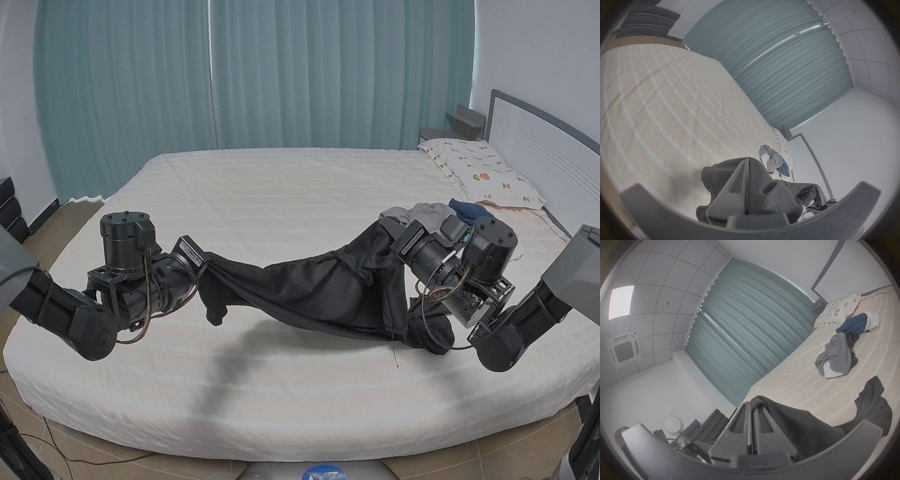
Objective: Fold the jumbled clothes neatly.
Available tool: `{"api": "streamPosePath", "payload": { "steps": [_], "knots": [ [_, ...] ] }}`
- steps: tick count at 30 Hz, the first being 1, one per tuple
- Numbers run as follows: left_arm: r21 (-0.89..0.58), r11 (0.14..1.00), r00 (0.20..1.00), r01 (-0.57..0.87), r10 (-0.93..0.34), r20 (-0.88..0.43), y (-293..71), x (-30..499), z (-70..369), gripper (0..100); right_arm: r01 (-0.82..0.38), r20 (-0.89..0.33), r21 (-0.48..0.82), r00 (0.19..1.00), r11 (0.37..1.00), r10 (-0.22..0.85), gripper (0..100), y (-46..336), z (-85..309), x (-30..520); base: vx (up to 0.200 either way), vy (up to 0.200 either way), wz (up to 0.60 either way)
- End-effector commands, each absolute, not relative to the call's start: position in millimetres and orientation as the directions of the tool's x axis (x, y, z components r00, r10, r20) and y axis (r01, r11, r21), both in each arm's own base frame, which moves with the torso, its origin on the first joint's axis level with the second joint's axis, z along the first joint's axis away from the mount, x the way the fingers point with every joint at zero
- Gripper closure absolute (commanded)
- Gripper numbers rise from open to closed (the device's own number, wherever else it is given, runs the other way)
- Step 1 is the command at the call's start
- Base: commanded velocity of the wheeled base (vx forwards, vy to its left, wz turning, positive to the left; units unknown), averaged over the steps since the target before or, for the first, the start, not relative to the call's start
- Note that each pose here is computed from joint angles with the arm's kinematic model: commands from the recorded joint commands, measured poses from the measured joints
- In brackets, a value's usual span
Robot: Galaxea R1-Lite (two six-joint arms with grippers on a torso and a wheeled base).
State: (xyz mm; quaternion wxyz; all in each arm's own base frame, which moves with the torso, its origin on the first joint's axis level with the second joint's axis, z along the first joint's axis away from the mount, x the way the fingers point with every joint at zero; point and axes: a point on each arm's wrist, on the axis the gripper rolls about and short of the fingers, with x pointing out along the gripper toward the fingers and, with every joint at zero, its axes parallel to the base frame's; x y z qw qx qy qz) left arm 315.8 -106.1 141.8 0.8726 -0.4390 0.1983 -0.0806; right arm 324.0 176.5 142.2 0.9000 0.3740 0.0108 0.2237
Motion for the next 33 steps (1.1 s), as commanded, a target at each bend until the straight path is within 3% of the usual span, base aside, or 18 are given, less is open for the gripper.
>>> {"api": "streamPosePath", "payload": {
  "steps": [1,10,22,33],
  "knots": [
    [-0.799,0.600,0.912,-0.034,-0.309,-0.271,-103.8,315.3,143.6,100,-0.400,0.151,0.678,0.897,0.617,0.416,100,178.8,142.5,323.6,0.000,0.200,0.00],
    [-0.799,0.600,0.919,-0.044,-0.290,-0.268,-94.4,307.2,146.7,100,-0.422,0.167,0.672,0.887,0.608,0.430,100,185.1,149.3,320.9,0.000,0.200,0.00],
    [-0.794,0.604,0.904,-0.067,-0.301,-0.305,-93.9,292.5,140.1,100,-0.397,0.104,0.676,0.885,0.621,0.454,100,178.5,141.5,294.9,0.000,0.000,0.00],
    [-0.799,0.601,0.894,0.003,-0.359,-0.267,-97.3,247.3,157.5,100,-0.463,0.192,0.672,0.863,0.578,0.468,100,151.7,185.5,237.8,-0.200,0.000,0.00]
  ]
}}
